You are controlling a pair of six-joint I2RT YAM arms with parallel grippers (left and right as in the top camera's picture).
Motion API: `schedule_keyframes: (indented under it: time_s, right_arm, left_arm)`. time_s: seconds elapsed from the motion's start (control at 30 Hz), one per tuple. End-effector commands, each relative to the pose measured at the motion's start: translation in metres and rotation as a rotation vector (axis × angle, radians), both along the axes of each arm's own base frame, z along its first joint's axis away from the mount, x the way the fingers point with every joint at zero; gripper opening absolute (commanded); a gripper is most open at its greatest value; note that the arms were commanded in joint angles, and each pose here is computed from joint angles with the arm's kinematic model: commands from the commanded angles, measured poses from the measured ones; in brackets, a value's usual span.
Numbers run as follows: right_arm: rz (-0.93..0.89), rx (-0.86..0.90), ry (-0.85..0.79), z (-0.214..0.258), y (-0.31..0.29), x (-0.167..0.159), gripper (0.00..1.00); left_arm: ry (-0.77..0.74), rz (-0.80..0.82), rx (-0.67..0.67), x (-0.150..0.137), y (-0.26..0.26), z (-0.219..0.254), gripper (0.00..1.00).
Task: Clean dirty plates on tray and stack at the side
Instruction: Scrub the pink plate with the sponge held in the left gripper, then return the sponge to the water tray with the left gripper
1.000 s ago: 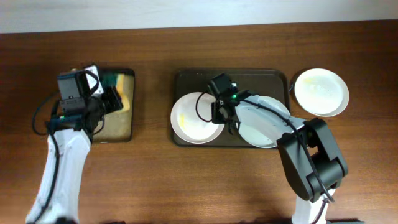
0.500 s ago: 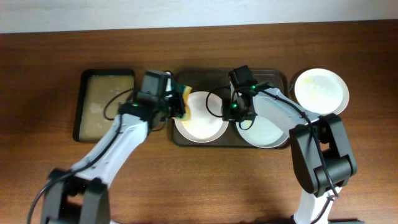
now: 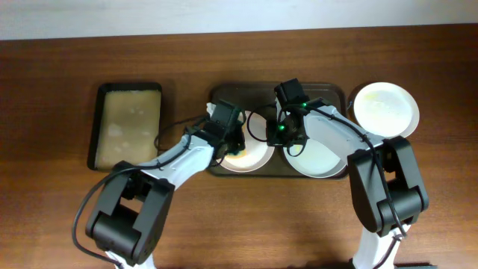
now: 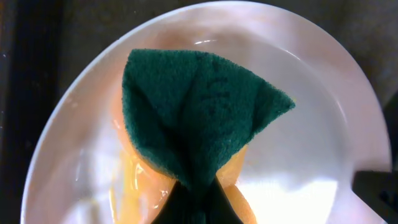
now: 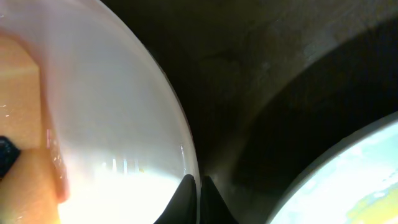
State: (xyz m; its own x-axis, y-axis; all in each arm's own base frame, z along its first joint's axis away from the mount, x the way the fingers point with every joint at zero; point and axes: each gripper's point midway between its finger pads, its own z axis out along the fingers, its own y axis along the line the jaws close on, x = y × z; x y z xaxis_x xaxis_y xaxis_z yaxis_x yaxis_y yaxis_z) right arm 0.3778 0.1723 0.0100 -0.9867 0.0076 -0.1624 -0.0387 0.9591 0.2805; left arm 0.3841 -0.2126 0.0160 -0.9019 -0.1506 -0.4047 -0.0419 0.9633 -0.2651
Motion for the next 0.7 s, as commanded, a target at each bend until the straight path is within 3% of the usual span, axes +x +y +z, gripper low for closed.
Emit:
schedule_keyframes:
  time_s: [0.0, 0.13, 0.23, 0.33, 0.43, 0.5, 0.57, 0.67]
  right_arm:
    - [0.008, -0.011, 0.027, -0.009, -0.003, -0.004, 0.04]
    - [0.008, -0.013, 0.026, -0.009, -0.004, -0.004, 0.04]
    - [0.005, -0.028, 0.025, -0.01, -0.006, -0.004, 0.04]
    - [0.004, -0.03, 0.025, -0.01, -0.007, -0.004, 0.04]
    - [0.004, -0.03, 0.024, -0.01, -0.007, -0.004, 0.04]
    - [0.004, -0.03, 0.025, -0.01, -0.007, -0.004, 0.04]
    - [0.004, -0.03, 0.024, -0.01, -0.007, -0.004, 0.04]
    - [0.004, -0.03, 0.024, -0.01, -0.006, -0.004, 0.04]
  left_arm:
    - [0.0, 0.04, 0.201, 0.002, 0.03, -0.032, 0.0]
    - [-0.065, 0.119, 0.448, 0.009, 0.077, -0.017, 0.0]
    - [-0.15, 0.164, 0.536, 0.021, 0.091, 0.021, 0.0]
    - [-0.235, 0.185, 0.458, 0.032, 0.082, 0.062, 0.0]
    - [-0.253, 0.095, 0.218, 0.036, 0.04, 0.078, 0.0]
    - [-0.22, -0.011, 0.044, 0.032, 0.003, 0.077, 0.0]
    - [-0.188, -0.064, -0.044, 0.028, -0.015, 0.073, 0.0]
    - [-0.123, -0.057, -0.071, 0.024, -0.022, 0.05, 0.0]
